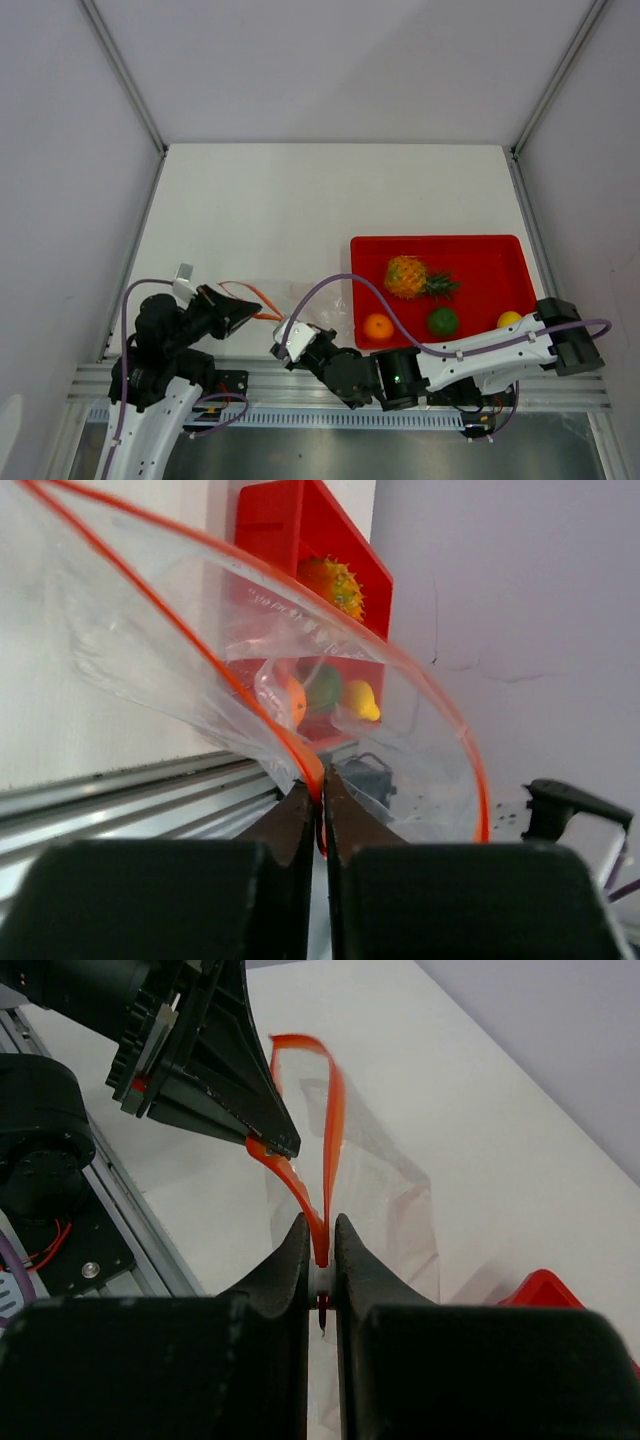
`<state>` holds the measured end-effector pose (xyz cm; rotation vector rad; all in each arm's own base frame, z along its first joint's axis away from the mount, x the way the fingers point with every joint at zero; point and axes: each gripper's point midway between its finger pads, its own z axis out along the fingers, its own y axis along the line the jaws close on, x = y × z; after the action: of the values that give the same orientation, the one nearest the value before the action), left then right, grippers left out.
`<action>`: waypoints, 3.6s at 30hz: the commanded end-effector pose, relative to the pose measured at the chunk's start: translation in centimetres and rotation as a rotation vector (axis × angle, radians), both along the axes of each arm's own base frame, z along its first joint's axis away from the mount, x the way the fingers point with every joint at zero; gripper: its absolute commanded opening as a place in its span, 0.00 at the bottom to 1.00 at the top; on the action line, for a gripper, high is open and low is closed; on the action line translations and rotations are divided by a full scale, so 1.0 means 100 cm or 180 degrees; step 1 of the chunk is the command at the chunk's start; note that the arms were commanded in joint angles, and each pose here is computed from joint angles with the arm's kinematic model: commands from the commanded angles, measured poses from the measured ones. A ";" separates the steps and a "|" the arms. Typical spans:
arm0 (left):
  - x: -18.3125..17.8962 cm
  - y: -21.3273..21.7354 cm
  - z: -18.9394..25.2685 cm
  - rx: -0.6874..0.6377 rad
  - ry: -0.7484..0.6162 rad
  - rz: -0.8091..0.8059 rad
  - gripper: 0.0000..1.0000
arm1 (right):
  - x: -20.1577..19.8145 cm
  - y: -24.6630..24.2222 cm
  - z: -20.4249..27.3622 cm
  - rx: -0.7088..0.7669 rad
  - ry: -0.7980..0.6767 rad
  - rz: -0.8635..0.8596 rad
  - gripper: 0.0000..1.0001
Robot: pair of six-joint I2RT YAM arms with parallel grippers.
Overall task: Place the food in the zip-top bag and seal the zipper
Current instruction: Open the zipper of the food storage bag at the center of the board, then pick up the fake fruit from the bin.
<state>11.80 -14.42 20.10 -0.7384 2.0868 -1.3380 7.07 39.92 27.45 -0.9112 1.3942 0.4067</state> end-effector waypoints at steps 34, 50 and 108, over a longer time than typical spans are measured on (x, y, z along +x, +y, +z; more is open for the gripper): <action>0.029 0.005 0.052 0.1995 -0.1168 -0.1456 0.00 | 0.072 0.004 0.052 0.0769 0.2244 0.0519 0.91; 0.037 -0.009 0.050 0.2072 -0.1078 -0.1500 0.01 | 0.084 0.043 0.028 0.0549 0.2512 0.0251 0.72; 0.056 -0.037 -0.004 0.1849 -0.0862 -0.1804 0.01 | 0.137 -0.049 -0.061 0.0440 0.2848 -0.0754 0.71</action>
<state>16.86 -17.20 19.37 0.2701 2.3941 -0.8730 20.20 36.38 16.23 -0.5152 2.3294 0.7482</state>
